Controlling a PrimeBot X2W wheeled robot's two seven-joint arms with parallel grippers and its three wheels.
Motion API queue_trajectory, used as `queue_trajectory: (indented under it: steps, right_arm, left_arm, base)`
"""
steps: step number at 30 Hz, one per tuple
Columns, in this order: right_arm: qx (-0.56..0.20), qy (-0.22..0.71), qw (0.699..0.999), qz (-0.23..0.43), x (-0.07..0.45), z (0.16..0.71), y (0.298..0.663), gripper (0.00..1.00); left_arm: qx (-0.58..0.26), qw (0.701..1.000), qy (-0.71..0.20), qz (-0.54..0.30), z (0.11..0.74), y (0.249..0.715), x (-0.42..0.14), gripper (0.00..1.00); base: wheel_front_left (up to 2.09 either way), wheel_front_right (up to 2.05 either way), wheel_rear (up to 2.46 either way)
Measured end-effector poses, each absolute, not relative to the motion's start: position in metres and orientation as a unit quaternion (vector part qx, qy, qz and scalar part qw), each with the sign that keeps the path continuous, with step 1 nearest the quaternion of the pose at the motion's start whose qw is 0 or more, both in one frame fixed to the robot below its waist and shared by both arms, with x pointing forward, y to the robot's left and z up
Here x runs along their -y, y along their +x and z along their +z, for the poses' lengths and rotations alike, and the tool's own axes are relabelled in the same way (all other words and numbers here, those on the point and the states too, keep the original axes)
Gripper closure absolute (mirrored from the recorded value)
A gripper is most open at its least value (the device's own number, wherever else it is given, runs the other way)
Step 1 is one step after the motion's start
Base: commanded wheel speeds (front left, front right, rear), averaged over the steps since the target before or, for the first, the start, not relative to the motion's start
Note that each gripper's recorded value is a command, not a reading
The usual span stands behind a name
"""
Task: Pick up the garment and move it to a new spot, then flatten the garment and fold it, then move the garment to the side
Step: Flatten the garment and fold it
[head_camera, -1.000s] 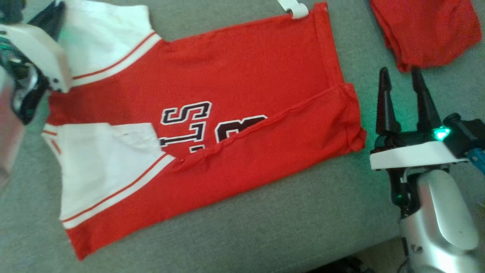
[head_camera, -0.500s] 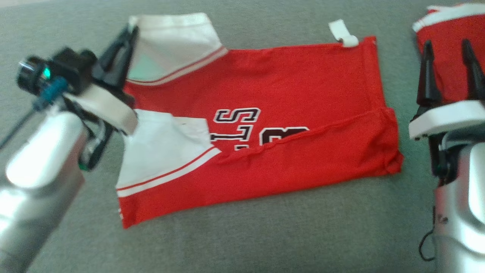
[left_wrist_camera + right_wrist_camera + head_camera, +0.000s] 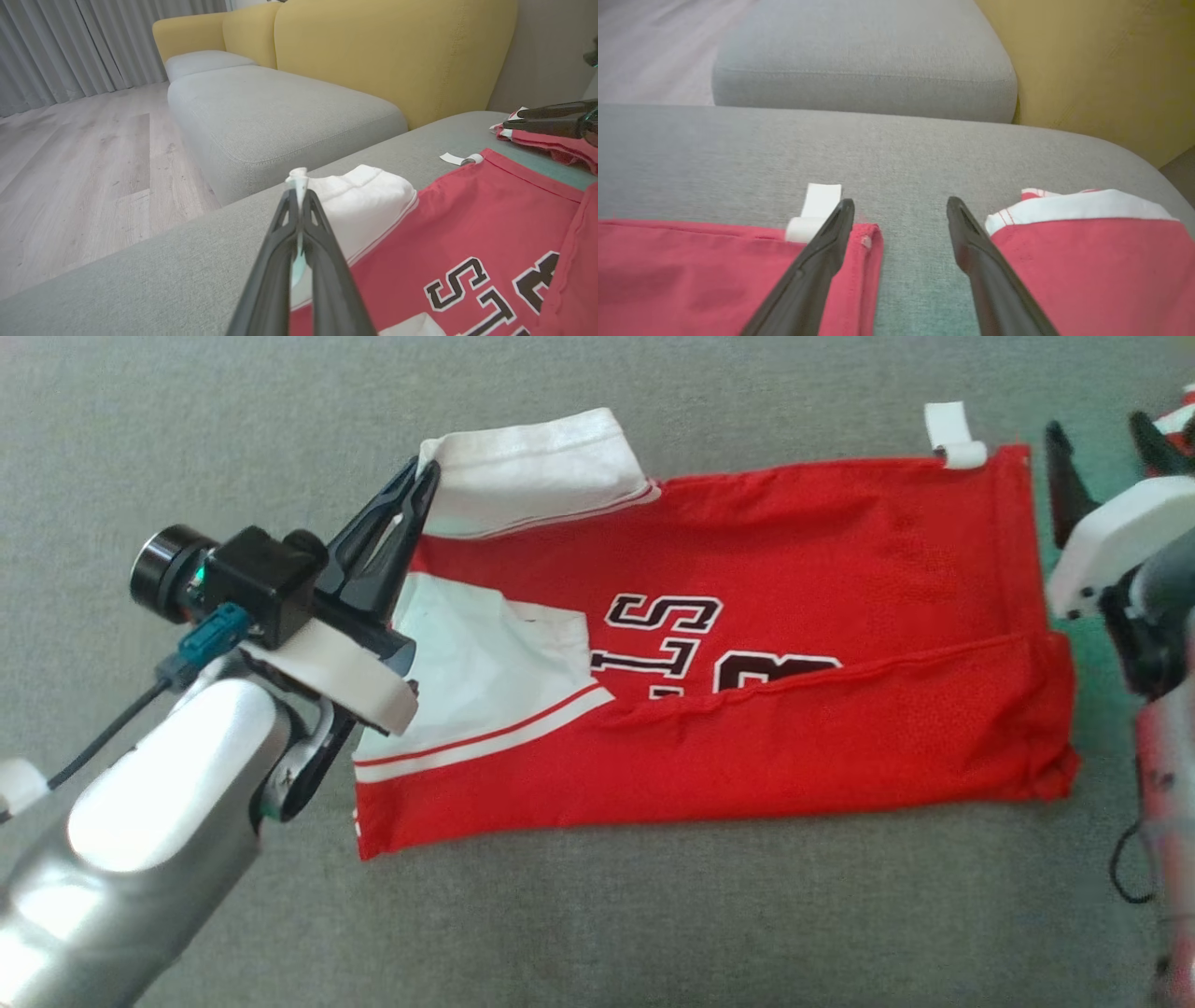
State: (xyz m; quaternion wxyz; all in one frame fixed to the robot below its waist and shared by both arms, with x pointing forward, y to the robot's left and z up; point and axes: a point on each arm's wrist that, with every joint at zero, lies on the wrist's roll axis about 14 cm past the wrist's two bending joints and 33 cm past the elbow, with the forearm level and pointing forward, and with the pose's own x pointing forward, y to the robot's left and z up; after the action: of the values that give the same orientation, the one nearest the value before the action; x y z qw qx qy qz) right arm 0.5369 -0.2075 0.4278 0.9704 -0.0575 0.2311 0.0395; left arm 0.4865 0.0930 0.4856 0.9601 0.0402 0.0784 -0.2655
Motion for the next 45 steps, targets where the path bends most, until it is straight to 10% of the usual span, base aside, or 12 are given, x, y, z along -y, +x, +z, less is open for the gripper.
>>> queue_trajectory:
  steps: [13, 14, 15, 45]
  right_arm:
    - [-0.330, -0.088, 0.938, 0.058, 0.206, 0.364, 0.549, 0.00]
    - [-0.332, -0.090, 0.937, 0.059, 0.206, 0.364, 0.550, 0.21]
    - [-0.334, -0.093, 0.936, 0.061, 0.205, 0.363, 0.551, 1.00]
    - [-0.057, 0.020, 0.995, 0.085, 0.189, 0.509, 0.630, 1.00]
  left_arm:
    - [-0.100, 0.959, 0.042, -0.263, 0.468, 0.491, -0.097, 1.00]
    - [-0.101, 0.959, 0.042, -0.262, 0.468, 0.492, -0.097, 1.00]
    - [-0.102, 0.959, 0.043, -0.262, 0.467, 0.493, -0.098, 1.00]
    - [0.016, 0.976, 0.117, -0.184, 0.529, 0.615, -0.133, 1.00]
  base:
    - [0.00, 0.00, 0.00]
    - [0.00, 0.00, 0.00]
    - [0.00, 0.00, 0.00]
    - [0.00, 0.00, 0.00]
